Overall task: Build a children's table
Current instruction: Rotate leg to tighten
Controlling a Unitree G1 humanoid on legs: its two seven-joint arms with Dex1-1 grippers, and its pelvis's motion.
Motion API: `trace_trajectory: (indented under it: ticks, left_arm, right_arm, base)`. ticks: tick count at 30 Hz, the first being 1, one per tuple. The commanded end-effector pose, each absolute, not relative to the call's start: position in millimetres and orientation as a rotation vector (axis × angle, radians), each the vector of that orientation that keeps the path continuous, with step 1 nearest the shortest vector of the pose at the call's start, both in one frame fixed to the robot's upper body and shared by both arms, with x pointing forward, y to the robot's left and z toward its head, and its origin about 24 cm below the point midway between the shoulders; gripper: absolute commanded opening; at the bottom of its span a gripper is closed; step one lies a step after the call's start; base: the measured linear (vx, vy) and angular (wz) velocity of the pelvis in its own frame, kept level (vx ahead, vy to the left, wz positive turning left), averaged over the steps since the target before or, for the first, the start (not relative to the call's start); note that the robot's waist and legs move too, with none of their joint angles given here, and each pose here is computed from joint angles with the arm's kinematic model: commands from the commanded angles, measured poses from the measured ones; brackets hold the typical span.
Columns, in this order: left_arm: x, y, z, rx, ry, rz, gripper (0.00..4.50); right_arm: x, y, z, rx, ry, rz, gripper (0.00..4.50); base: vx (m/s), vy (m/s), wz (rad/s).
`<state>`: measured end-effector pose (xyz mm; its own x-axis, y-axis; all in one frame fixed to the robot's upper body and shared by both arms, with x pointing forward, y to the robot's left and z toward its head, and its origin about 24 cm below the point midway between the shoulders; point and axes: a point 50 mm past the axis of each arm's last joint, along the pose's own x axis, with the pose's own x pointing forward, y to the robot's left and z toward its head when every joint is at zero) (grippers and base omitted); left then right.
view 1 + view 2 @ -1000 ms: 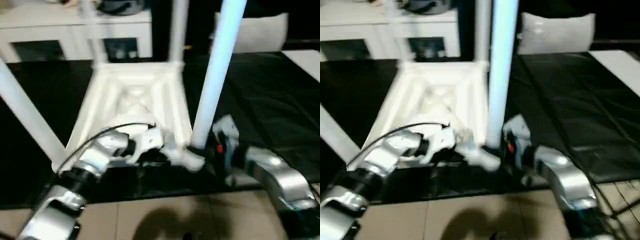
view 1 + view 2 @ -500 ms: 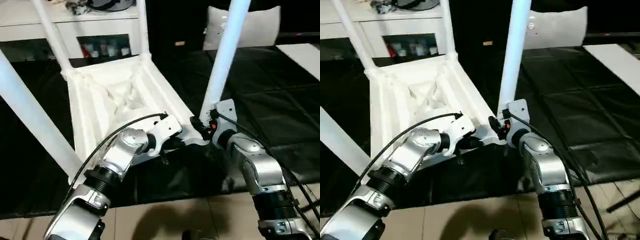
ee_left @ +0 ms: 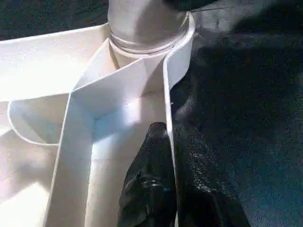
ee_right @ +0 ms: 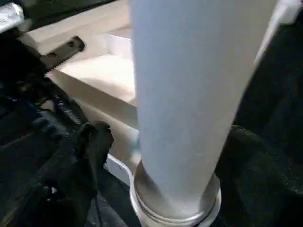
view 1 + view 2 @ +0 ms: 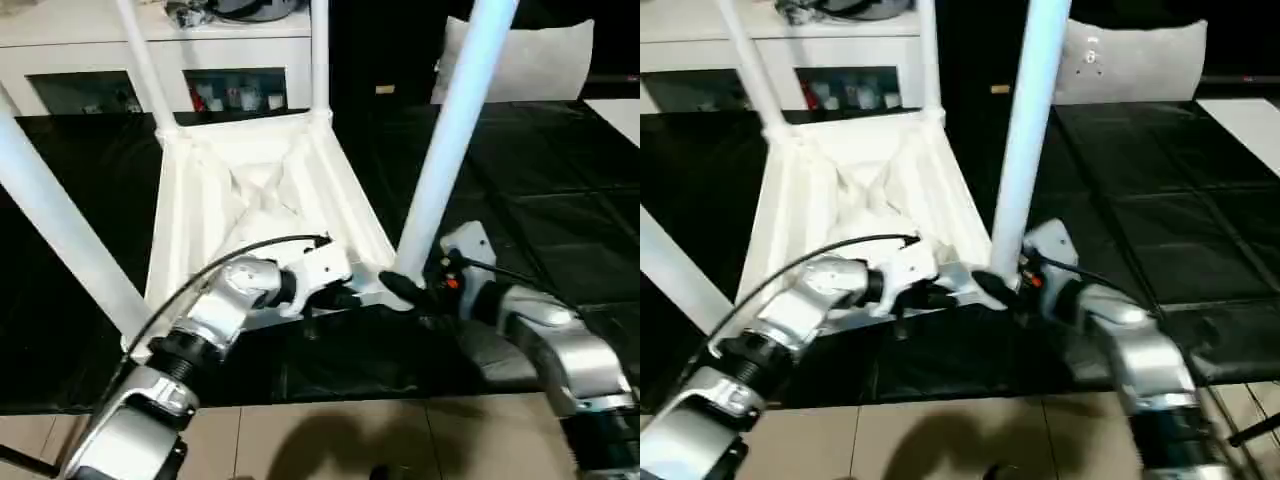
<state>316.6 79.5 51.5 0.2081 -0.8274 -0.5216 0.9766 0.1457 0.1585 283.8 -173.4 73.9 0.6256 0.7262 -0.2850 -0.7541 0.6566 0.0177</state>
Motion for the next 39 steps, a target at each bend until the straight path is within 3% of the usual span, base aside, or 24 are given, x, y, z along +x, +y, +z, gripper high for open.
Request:
trace_trajectory:
  ticks: [1, 5, 6, 8, 22, 29, 36, 39]
  left_arm:
    - [314, 76, 60, 0.576, 0.291, -1.440, 0.00]
    - [297, 85, 53, 0.647, 0.305, -1.672, 0.00]
    - [295, 86, 53, 0.658, 0.303, -1.707, 0.00]
    - [294, 88, 54, 0.667, 0.305, -1.732, 0.00]
    - [286, 89, 58, 0.697, 0.293, -1.875, 0.00]
    - [287, 91, 57, 0.698, 0.299, -1.868, 0.00]
    - [287, 89, 56, 0.619, 0.317, -1.822, 0.00]
    - [294, 79, 59, 0.512, 0.308, -1.663, 0.00]
  right_arm:
    - [279.5, -177.1, 78, -0.124, 0.284, 0.926, 4.38]
    - [265.4, -189.4, 82, -0.145, 0.386, 1.171, 4.38]
    - [262.9, -190.2, 82, -0.139, 0.408, 1.208, 4.11]
    - [260.5, -189.8, 82, -0.129, 0.422, 1.242, 4.11]
    - [249.6, -181.7, 78, -0.043, 0.486, 1.393, 2.91]
    - [244.4, -178.0, 76, -0.026, 0.494, 1.422, 2.26]
    - [242.4, -169.1, 75, 0.014, 0.456, 1.406, 2.14]
    - [258.5, -158.5, 67, -0.027, 0.398, 1.156, 2.12]
  base:
    - [0.000, 0.000, 0.00]
    - [0.000, 0.000, 0.00]
    - [0.000, 0.000, 0.00]
    - [0.000, 0.000, 0.00]
    - [0.000, 0.000, 0.00]
    - [0.000, 0.000, 0.00]
    - [0.000, 0.000, 0.00]
    - [0.000, 0.000, 0.00]
